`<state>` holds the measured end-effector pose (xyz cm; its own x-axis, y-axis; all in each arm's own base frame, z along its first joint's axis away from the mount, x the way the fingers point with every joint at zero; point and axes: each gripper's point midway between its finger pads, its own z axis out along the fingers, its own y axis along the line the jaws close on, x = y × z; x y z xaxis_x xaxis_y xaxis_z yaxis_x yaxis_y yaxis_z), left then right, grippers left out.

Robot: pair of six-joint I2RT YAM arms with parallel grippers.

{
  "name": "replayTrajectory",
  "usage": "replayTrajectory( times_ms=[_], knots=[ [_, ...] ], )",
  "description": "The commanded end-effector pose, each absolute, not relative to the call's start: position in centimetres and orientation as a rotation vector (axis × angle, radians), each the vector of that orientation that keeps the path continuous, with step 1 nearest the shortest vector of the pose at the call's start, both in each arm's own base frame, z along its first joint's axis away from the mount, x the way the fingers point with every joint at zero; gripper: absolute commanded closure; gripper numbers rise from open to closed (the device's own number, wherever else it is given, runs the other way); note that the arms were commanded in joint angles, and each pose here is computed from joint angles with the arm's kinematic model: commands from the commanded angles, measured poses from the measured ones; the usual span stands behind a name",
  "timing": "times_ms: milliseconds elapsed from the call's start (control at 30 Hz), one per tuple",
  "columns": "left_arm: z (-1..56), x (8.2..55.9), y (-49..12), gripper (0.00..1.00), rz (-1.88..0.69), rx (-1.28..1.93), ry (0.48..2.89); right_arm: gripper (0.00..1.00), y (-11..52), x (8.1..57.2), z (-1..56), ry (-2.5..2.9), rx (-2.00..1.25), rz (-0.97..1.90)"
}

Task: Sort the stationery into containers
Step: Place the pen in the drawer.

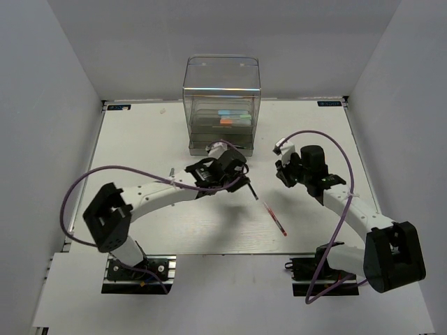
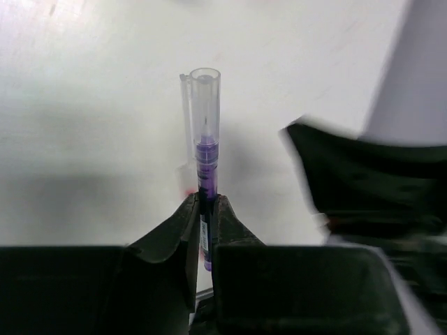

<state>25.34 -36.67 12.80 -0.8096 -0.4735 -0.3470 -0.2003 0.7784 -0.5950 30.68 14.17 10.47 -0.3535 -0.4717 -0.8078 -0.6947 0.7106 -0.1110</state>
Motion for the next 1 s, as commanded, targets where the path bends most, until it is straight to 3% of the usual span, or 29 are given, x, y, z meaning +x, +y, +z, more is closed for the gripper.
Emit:
replayTrajectory(
  times_ms=[0, 67, 100, 233, 300, 600, 967],
  knots=[
    [18.2, 29.0, -36.0, 1.0, -0.881, -0.73, 2.189, 0.87, 14.7, 29.8, 10.9, 1.982, -0.92, 0.366],
    [19.1, 30.4, -34.6, 1.0, -0.849, -0.822, 2.096, 0.97, 14.8, 29.4, 10.6, 1.983, -0.937, 0.375],
    [19.9, 31.3, -34.2, 1.0, -0.853, -0.87, 2.05, 0.97, 14.7, 29.0, 10.3, 1.994, -0.945, 0.38],
    [21.5, 34.7, -33.3, 1.0, -0.84, -1.017, 1.921, 0.74, 14.5, 27.4, 8.7, 2.033, -0.99, 0.411],
    [21.2, 36.0, -32.6, 1.0, -0.806, -1.1, 1.892, 0.69, 14.4, 26.7, 8.3, 2.045, -1.002, 0.418],
    [18.4, 41.8, -30.2, 1.0, -0.735, -1.338, 1.813, 0.66, 13.8, 25.4, 7.1, 2.082, -1.014, 0.415],
    [16.4, 44.4, -27.9, 0.99, -0.679, -1.466, 1.761, 0.47, 14.5, 23.5, 6.3, 2.111, -1.071, 0.508]
  ],
)
